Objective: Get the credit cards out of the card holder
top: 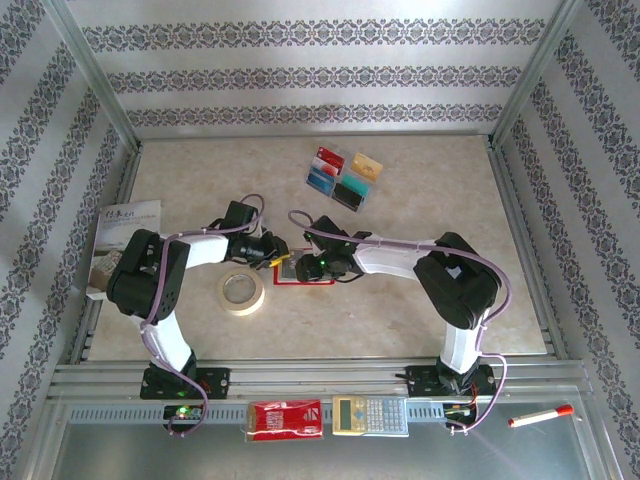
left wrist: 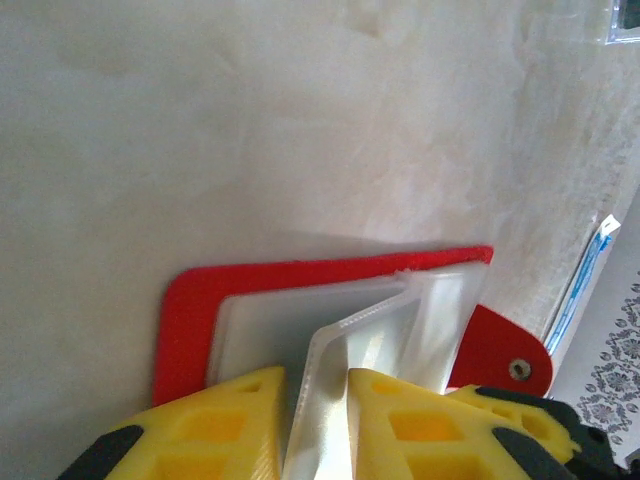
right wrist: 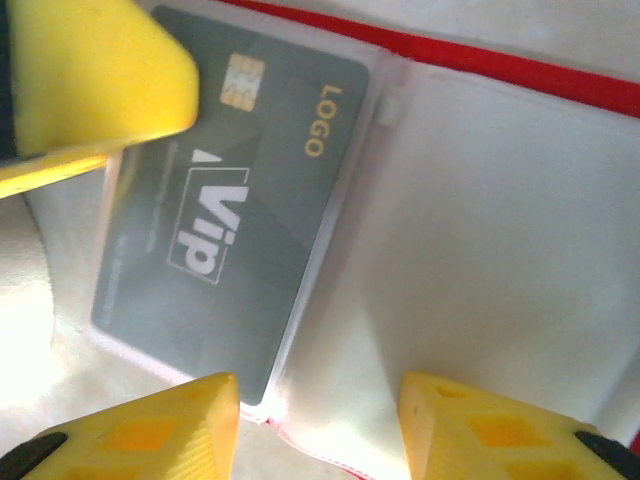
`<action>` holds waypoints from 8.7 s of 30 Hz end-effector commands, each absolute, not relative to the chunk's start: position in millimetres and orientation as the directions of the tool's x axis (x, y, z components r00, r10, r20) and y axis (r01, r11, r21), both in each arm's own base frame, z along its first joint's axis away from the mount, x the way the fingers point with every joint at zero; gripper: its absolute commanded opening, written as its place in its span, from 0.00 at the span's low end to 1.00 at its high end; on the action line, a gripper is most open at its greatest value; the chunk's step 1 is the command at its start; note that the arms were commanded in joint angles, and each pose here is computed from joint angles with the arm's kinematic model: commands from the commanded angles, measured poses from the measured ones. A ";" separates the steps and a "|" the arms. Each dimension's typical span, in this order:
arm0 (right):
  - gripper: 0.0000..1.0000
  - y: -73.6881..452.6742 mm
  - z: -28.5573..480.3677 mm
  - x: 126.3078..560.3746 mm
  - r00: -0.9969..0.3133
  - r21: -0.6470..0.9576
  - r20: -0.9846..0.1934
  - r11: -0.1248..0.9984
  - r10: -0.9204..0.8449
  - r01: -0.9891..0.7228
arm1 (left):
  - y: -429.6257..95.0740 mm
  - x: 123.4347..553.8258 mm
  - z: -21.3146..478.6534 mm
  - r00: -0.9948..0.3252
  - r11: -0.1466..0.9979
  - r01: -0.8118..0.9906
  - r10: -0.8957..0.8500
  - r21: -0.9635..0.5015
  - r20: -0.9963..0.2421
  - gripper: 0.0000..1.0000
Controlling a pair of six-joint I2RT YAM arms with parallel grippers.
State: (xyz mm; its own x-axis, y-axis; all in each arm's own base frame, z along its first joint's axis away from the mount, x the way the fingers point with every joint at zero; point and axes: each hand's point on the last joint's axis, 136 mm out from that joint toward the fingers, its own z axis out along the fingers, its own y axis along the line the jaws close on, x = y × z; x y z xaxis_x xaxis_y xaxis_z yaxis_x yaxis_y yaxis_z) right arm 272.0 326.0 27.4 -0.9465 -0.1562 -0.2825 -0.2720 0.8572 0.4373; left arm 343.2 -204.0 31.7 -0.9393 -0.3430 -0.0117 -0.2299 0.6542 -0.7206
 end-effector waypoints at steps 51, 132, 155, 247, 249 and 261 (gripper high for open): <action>0.26 298.5 8.1 294.5 -0.978 0.578 -0.189 0.815 0.088 -0.039 | -221.2 326.0 75.8 -0.968 0.579 -0.091 -0.241 -0.810 -0.063 0.01; 0.18 322.2 29.7 305.3 -0.979 0.696 -0.178 0.716 0.099 -0.054 | -208.3 312.8 18.7 -0.969 0.850 -0.153 -0.229 -0.505 -0.092 0.08; 0.05 320.9 31.1 305.7 -0.978 0.711 -0.184 0.700 0.098 -0.063 | -205.8 311.0 17.0 -0.971 0.858 -0.151 -0.223 -0.491 -0.091 0.11; 0.00 185.0 261.4 433.7 -0.572 0.163 -0.804 0.863 -0.165 -0.478 | -128.3 332.9 175.5 -0.752 0.770 -0.064 -0.456 -0.635 -0.476 1.00; 0.00 194.1 255.8 438.0 -0.569 0.139 -0.790 0.837 -0.229 -0.530 | -128.1 333.1 173.3 -0.751 0.770 -0.065 -0.457 -0.635 -0.477 1.00; 0.00 218.5 207.7 464.6 -0.552 -0.055 -0.590 0.711 -0.589 -0.701 | -122.6 329.8 166.5 -0.764 0.788 -0.102 -0.453 -0.607 -0.460 1.00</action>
State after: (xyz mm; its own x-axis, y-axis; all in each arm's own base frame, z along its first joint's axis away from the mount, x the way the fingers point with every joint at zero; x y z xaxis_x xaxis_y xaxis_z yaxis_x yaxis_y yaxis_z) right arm 473.7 223.6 231.2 -0.5497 -0.4539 -0.7013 -0.6476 0.7618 0.0146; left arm 326.0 -124.2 155.5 -0.7807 -0.4416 -0.4422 -0.1111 0.7943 -0.5972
